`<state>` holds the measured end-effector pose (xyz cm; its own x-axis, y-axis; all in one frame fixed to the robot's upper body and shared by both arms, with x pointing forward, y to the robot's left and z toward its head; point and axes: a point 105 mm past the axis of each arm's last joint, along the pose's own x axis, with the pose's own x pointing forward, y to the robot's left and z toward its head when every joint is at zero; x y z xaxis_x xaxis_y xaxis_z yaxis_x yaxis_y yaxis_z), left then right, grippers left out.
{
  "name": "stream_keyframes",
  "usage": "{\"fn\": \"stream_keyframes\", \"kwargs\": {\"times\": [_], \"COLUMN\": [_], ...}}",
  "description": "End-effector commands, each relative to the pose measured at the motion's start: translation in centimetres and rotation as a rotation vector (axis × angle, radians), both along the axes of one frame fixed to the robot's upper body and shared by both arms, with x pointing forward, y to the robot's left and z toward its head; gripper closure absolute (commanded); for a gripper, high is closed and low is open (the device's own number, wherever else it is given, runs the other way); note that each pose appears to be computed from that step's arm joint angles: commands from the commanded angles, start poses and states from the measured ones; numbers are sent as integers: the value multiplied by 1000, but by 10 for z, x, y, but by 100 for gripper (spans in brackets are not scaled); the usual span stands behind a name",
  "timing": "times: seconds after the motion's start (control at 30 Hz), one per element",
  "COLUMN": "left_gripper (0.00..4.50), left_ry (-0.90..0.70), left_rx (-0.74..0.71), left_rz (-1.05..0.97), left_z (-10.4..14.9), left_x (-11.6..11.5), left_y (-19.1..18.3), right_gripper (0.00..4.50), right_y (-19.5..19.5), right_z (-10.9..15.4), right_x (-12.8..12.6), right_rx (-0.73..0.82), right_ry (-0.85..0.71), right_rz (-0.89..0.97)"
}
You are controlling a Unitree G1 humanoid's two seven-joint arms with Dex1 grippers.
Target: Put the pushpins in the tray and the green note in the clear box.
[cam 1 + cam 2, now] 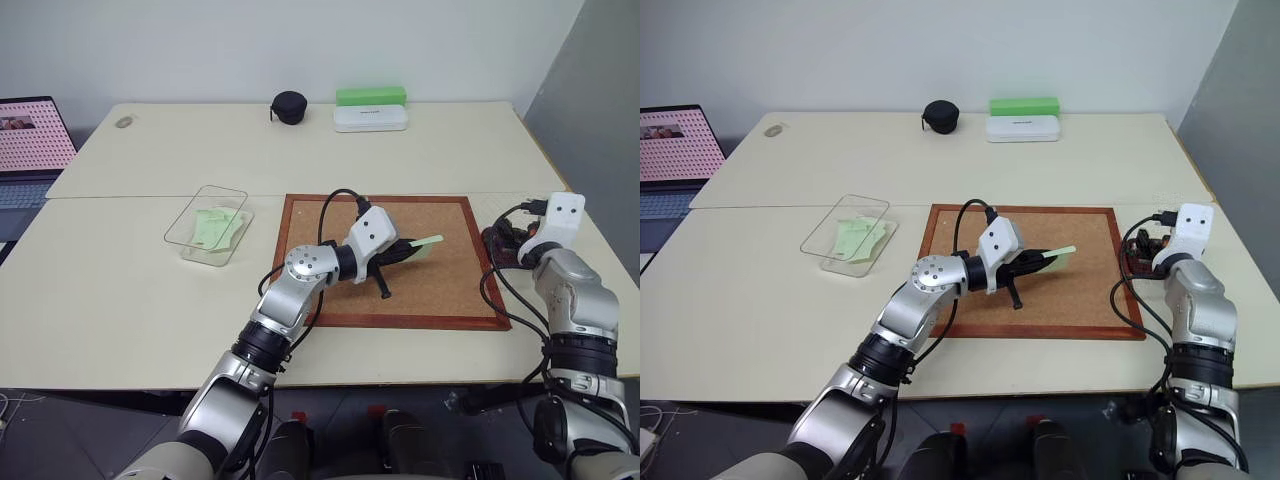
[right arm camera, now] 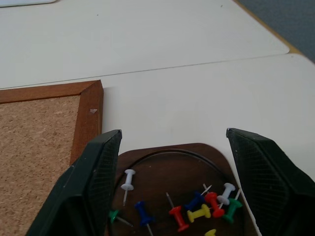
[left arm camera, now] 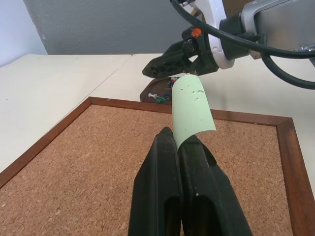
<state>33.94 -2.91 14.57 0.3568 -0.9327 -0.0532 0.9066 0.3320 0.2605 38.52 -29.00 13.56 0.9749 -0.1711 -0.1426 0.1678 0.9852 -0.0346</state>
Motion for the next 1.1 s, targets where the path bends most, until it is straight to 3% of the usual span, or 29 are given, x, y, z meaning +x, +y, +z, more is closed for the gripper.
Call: {"fn": "stream_keyframes", "kwargs": {"times": [0.03,0.2,0.37,0.63,0.77,1.1], "left_gripper": [450,450,450,450,450,252], "left_ry": [-31,-28,-87,-145,-110,-91], "left_rx": [-48,-118,-174,-165,-175,-173], "left_rz": [72,337,794,1404,1474,1514], "left_z": [14,29,45,38,31,25], "left_x": [11,44,75,60,54,54], "left_y": [9,42,120,234,248,255], "right_gripper": [91,91,91,91,91,90], "right_y": [19,94,163,220,230,230], "right_z": [30,45,59,81,83,77], "right_x": [-7,-35,-78,-110,-109,-102], "right_rx": [-84,-79,-55,43,63,53], "right_ry": [-124,-224,-257,-319,-324,-314], "right_rz": [116,536,902,1191,1215,1204]}}
